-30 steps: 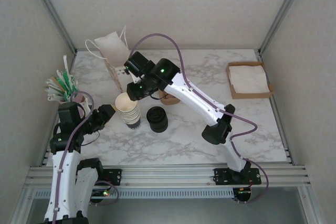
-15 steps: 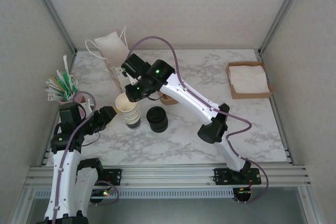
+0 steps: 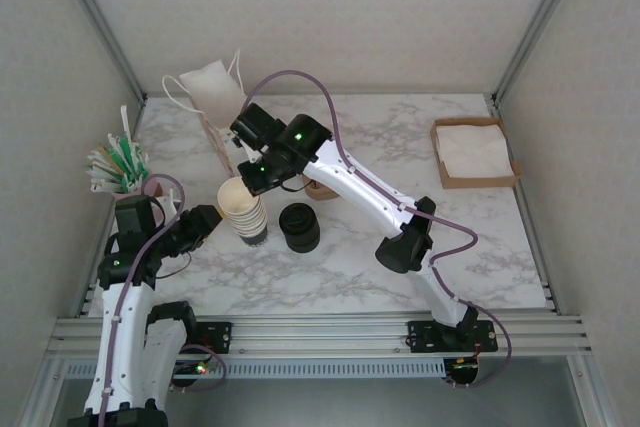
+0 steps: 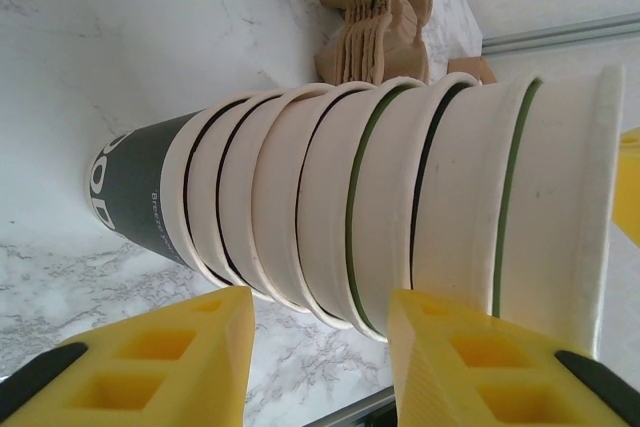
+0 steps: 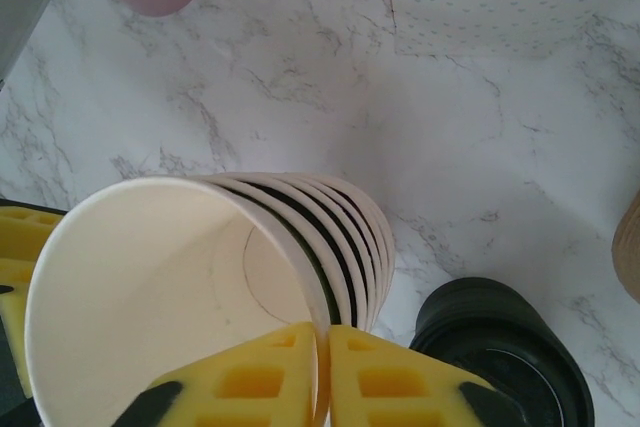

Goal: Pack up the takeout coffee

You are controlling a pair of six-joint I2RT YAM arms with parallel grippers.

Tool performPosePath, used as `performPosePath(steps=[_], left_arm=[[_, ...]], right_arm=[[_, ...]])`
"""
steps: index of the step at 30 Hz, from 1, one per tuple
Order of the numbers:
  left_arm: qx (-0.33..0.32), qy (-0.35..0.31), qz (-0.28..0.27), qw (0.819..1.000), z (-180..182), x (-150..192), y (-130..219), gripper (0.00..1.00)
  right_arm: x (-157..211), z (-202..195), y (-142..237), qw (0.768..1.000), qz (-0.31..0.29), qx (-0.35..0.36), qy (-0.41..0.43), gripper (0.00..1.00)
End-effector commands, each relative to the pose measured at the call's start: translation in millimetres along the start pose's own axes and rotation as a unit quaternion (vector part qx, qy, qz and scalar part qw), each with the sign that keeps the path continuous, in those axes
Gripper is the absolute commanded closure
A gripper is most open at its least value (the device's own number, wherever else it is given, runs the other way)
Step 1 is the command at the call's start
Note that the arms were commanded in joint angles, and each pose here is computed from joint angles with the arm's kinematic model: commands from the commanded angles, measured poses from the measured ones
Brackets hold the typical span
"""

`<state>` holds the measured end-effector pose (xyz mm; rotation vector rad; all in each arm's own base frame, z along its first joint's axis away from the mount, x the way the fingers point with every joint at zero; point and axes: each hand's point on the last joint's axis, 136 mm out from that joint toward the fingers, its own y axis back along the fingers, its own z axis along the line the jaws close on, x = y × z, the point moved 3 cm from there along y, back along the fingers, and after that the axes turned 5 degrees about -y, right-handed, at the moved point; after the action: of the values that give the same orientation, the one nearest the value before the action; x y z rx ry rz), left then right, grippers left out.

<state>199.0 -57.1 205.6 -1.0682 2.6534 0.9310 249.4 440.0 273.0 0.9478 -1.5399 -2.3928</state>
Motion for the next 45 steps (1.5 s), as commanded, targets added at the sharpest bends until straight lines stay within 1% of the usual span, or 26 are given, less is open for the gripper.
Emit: performPosePath(steps=[1,7,23,31,35,40,45], left_arm=[[0.006,-0.009,0.003,1.0,1.0,1.6,0.0,0.61],[0.004,-0.012,0.003,1.0,1.7,1.6,0.0,0.61],[0.003,-0.017,0.006,1.0,1.9,-0.6,-1.8,0.6],[0.004,-0.022,0.005,1.0,-2.2,-5.1,-1.2,0.58],[0.004,-0.022,0.002,1.0,-3.9,-6.6,-0.1,0.58],[0.002,-0.025,-0.007,1.0,-7.7,-8.9,3.7,0.57],[0.001,-0.041,-0.024,0.999,-22.4,-18.2,14.0,0.51]], right_arm=[[0.4,4.8,5.5,1.0,-0.001,-0.006,0.0,0.93],[-3.9,5.9,14.3,1.0,-0.014,-0.012,-0.005,1.0],[-17.2,11.3,41.7,0.997,-0.044,-0.06,-0.028,1.0],[-23.1,9.3,62.4,0.995,-0.067,-0.069,-0.032,1.0],[-26.9,7.9,80.4,0.993,-0.087,-0.074,-0.031,1.0],[-30.1,6.8,111.8,0.989,-0.118,-0.085,-0.031,1.0],[-31.5,-3.1,151.0,0.983,-0.157,-0.084,-0.037,1.0]])
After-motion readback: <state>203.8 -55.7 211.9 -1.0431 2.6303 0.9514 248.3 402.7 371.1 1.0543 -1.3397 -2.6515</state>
